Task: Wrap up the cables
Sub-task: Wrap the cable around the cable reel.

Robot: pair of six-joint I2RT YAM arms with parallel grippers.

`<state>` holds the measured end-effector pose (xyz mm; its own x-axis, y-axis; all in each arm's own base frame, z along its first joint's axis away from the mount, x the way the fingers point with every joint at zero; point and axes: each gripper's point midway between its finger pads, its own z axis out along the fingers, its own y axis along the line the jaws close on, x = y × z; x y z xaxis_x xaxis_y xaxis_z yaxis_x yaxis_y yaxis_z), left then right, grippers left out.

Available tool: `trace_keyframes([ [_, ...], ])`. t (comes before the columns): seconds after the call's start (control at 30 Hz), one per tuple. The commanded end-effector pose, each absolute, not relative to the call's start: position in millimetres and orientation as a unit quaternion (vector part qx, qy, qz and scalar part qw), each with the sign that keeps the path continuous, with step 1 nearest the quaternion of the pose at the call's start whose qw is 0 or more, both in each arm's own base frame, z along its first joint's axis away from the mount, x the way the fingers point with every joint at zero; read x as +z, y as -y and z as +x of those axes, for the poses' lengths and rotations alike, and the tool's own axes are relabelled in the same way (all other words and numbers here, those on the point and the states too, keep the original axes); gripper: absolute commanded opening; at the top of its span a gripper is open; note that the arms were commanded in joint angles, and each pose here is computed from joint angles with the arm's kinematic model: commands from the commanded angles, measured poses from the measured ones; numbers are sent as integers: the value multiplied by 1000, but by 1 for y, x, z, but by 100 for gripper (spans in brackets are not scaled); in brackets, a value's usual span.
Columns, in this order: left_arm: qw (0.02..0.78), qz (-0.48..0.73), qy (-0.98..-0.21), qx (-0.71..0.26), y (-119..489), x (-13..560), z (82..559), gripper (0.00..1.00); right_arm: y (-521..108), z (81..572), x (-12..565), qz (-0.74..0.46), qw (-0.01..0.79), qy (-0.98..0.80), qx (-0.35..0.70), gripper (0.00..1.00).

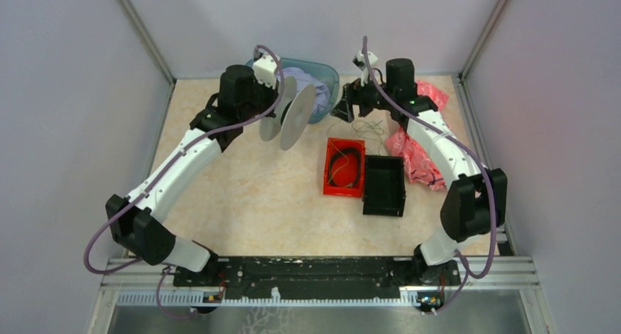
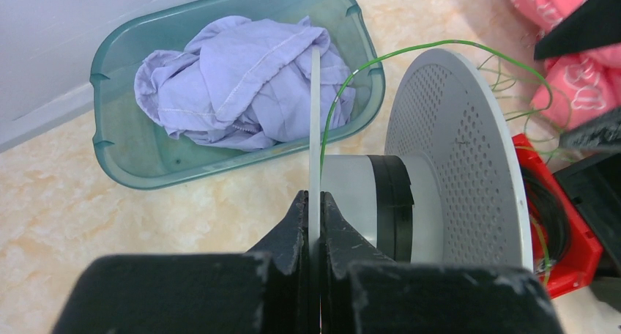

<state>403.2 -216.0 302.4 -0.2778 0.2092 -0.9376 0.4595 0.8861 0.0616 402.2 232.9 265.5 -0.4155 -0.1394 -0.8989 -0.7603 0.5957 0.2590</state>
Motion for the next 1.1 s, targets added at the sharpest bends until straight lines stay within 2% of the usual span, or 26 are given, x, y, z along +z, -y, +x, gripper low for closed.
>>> trace_keyframes([
  [0.0,604,173,-757,-179,219,365,396,0,-228,389,287,-335,509,-727,317,80],
  [0.33,590,153,-752,-252,222,390,387,0,-228,395,260,-301,546,-712,323,81],
  [0.5,585,138,-748,-282,223,398,385,0,-244,400,232,-265,509,-727,377,76],
  [0.7,583,127,-744,-300,226,410,385,0,-248,400,190,-236,492,-749,376,74],
  [0.93,578,115,-746,-311,224,412,386,0,-263,392,154,-231,456,-751,419,67],
  [1.07,575,108,-746,-317,221,410,386,0,-271,392,150,-234,450,-750,424,58],
])
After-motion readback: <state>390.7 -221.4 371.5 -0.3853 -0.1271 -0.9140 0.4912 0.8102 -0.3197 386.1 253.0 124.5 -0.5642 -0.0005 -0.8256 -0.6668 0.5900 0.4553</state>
